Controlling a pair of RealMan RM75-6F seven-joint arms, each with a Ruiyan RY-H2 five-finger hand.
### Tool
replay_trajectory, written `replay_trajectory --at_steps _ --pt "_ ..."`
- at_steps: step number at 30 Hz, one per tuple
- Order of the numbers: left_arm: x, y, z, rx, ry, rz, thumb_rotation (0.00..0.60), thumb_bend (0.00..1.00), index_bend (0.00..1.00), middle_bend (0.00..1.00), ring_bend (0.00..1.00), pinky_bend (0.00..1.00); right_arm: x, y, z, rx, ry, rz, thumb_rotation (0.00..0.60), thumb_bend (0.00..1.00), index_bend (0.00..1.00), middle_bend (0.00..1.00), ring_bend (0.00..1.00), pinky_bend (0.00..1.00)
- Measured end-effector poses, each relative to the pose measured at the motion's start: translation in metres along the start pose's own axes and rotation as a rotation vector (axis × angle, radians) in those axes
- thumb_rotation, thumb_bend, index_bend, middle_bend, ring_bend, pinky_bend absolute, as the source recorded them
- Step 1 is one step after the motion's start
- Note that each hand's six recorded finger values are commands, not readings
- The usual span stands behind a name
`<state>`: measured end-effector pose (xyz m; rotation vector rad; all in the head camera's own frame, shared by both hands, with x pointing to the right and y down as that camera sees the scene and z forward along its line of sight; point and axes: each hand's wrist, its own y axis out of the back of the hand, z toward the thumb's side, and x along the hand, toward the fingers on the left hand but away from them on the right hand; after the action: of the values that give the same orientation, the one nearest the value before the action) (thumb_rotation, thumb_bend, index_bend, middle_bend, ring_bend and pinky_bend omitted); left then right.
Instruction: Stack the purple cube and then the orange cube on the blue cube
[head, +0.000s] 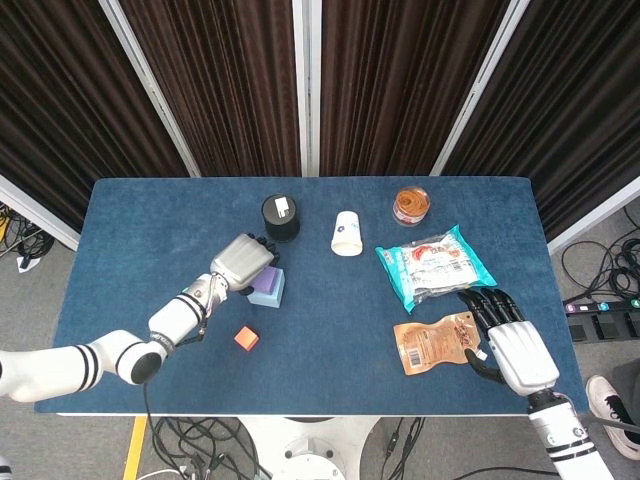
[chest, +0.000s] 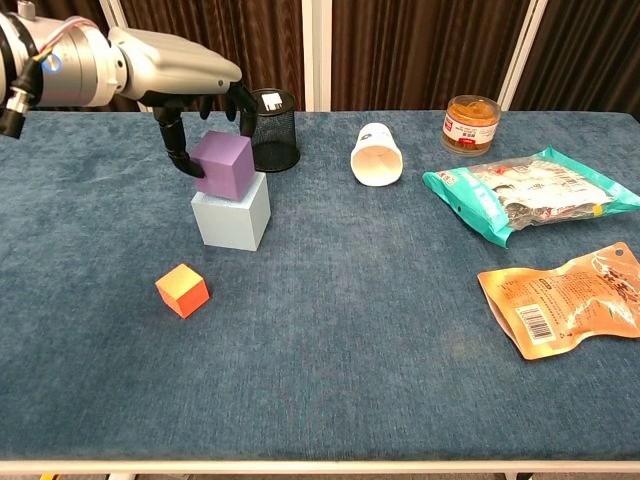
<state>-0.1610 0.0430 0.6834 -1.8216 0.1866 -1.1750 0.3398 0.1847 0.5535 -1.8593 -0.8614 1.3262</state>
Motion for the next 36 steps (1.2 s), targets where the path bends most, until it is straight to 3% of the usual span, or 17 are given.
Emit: replay_trajectory --at_steps 17,19,26,36 --pt "0.008 -0.008 -0.004 -0.043 0.012 -0.027 0.6 0.29 0.51 0.41 0.3 0.36 -0.003 -0.002 -0.001 0.0 -0.008 0.013 0.6 0.29 0.0 0.08 0.0 0.0" --pt "0.008 -0.008 -0.005 -0.047 0.014 -0.029 0.6 0.28 0.48 0.41 0.3 0.36 -0.004 -0.002 -0.001 0.0 -0.009 0.012 0.6 0.29 0.0 0.08 0.0 0.0" --pt "0.007 -0.005 -0.006 -0.067 0.018 -0.015 0.6 0.19 0.26 0.4 0.3 0.36 -0.004 -0.002 -0.001 0.001 -0.008 0.015 0.6 0.29 0.0 0.08 0.0 0.0" --pt "-0.006 0.003 -0.021 -0.096 0.06 0.007 0.6 0.16 0.24 0.38 0.3 0.35 -0.003 -0.003 -0.001 0.0 -0.006 0.018 0.6 0.29 0.0 0.08 0.0 0.0"
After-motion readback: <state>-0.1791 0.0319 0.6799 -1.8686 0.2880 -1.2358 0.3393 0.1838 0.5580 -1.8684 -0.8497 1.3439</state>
